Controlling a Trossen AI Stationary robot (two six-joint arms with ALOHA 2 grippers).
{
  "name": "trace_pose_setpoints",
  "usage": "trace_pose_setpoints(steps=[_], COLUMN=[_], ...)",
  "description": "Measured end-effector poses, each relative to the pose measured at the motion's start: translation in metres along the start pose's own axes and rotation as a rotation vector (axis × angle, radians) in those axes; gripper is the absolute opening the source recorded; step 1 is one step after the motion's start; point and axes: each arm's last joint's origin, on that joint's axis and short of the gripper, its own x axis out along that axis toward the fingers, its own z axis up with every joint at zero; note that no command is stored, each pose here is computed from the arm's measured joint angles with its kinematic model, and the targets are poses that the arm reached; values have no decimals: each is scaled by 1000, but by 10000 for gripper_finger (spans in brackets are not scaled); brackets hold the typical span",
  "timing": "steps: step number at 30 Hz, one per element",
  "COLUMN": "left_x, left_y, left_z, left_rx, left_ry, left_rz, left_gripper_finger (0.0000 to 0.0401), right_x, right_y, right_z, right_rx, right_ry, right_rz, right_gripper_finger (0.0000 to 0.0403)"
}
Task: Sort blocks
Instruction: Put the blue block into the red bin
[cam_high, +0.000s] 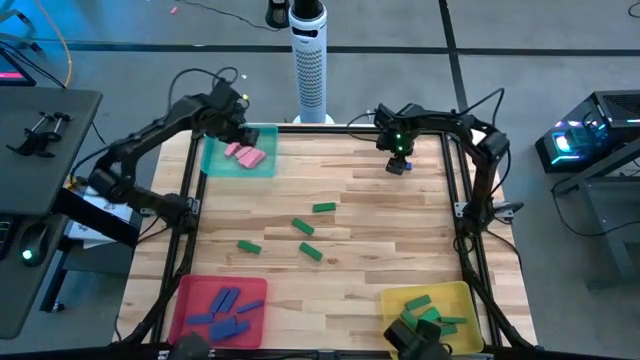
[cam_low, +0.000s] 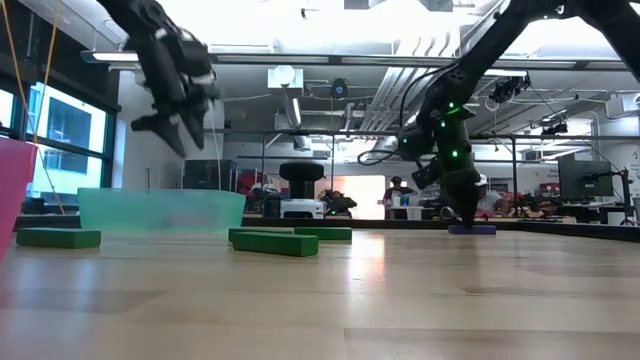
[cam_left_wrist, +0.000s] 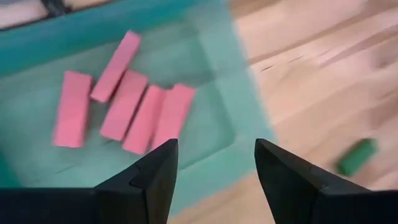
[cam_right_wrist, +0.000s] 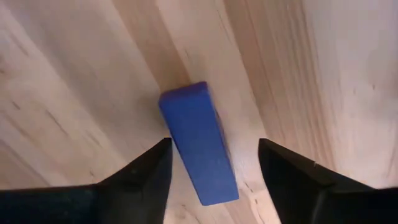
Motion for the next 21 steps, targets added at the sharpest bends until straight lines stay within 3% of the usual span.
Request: trace_pose_setpoints(steps=[4, 9, 15, 21], left_x=[-31, -63, -90, -100], left_y=[-12, -29, -42, -49], left_z=[-9, -22, -34, -41], left_rx=[14, 58, 85, 122], left_ry=[-121, -277, -410, -457], left_rz=[-83, -181, -284, -331], left_gripper_finger=[200, 199, 199, 199], right_x=[5, 4, -2, -17], right_y=[1, 13, 30, 45], right_z=[2, 7, 14, 23], right_rx=[38, -17, -47, -46], right_ry=[42, 80, 74, 30], right_rz=[-56, -153, -149, -9], right_gripper_finger=[137, 54, 28, 3])
